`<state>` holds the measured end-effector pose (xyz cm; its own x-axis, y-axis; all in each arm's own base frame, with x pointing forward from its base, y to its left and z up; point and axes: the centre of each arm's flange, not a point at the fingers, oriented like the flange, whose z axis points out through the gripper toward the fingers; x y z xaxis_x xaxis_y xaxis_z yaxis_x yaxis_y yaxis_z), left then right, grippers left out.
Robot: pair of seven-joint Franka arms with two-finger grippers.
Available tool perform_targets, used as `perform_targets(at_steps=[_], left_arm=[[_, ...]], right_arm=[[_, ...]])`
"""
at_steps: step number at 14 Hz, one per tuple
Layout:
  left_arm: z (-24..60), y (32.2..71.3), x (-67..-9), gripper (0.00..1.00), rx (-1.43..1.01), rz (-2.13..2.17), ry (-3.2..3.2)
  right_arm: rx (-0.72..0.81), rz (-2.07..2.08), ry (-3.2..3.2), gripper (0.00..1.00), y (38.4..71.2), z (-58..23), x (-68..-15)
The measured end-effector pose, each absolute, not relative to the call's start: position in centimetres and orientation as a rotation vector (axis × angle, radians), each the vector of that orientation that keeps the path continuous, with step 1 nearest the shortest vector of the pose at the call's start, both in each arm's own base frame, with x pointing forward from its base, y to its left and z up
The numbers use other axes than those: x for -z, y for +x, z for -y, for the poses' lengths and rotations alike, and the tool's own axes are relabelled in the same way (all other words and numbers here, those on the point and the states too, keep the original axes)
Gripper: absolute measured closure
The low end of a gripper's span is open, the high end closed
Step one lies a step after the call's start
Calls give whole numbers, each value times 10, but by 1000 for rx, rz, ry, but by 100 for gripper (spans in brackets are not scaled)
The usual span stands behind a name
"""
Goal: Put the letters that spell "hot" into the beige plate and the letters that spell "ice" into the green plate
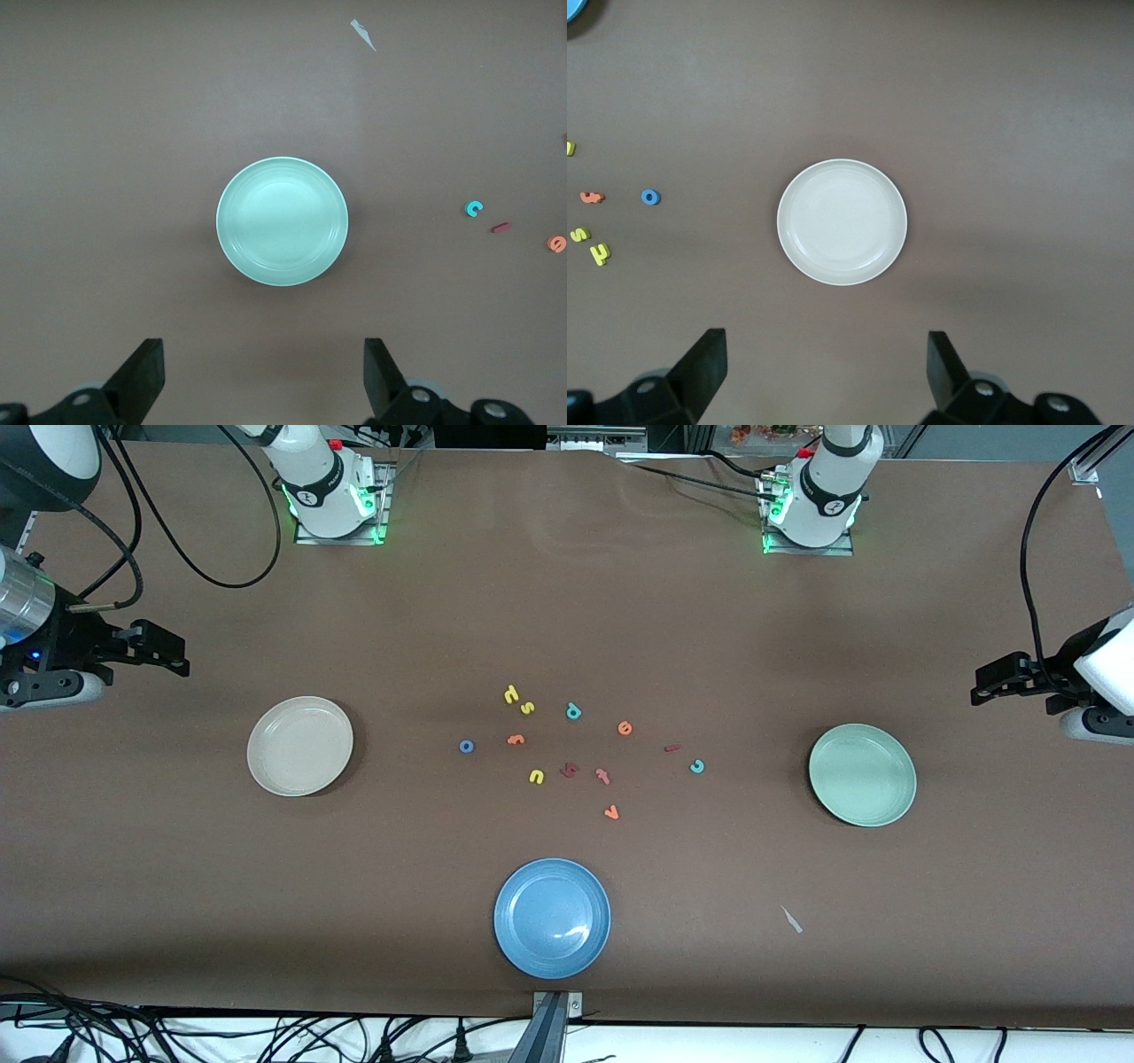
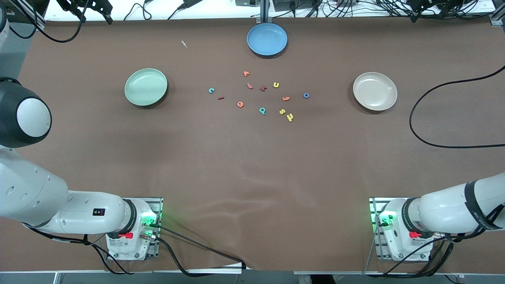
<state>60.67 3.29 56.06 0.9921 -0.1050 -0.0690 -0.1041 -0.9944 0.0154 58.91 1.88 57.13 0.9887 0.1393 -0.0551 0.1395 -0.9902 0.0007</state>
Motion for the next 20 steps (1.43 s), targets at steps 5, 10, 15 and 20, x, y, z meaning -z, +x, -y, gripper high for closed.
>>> perform_targets(at_steps=[5, 10, 15, 20], left_arm=[[-33, 607, -560, 1, 110, 164, 3124], [-33, 607, -560, 1, 110, 164, 3124], [-32, 607, -559, 0, 112, 166, 3123], [-20, 609, -552, 0, 132, 121, 3118]], right_arm=[[86, -219, 3128, 0, 589, -19, -571], [91, -212, 3128, 0, 589, -16, -570], [101, -168, 3131, 0, 592, 1, -564], [46, -156, 3131, 0, 592, 5, -578]])
